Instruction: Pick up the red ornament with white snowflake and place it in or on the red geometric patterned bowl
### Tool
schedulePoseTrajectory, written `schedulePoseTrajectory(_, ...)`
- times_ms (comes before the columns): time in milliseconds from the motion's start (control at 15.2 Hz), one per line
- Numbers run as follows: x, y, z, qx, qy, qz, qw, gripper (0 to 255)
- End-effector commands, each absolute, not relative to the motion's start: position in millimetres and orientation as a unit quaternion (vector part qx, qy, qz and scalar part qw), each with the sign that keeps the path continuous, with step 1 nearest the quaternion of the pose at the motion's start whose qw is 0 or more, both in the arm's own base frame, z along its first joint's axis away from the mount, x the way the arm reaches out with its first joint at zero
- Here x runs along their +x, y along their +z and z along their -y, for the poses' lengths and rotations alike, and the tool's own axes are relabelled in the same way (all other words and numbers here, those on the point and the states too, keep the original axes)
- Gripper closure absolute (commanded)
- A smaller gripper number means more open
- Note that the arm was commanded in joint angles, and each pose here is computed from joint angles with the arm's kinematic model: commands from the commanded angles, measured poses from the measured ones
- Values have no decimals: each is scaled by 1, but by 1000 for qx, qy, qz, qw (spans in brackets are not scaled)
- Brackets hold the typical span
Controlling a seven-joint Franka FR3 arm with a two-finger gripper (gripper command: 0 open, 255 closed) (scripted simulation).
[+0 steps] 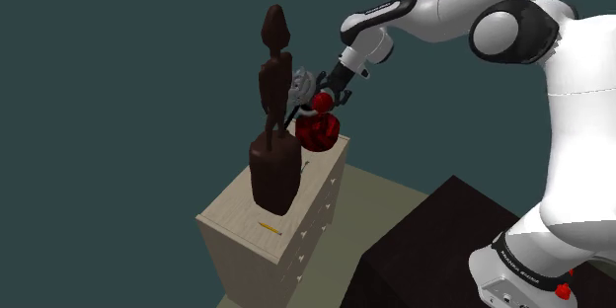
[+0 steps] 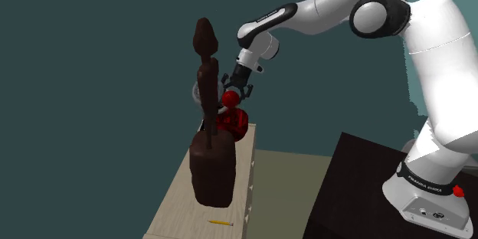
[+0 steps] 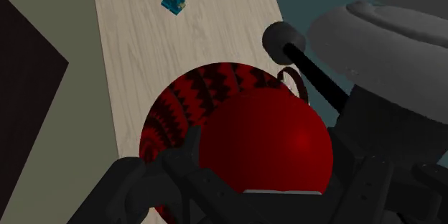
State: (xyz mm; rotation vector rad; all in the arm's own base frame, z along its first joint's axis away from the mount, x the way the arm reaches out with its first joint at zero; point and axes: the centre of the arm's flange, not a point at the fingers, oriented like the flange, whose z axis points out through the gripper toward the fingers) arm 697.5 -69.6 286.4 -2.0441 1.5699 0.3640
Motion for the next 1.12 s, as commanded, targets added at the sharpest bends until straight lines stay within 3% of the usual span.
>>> schedulePoseTrajectory(0,708,284,83,-757,135,-581,266,255)
schedulePoseTrajectory(660,708,231,83,-757,135,-581,266,255)
schedulePoseTrajectory(1056,708,231,83,-757,135,-581,266,255)
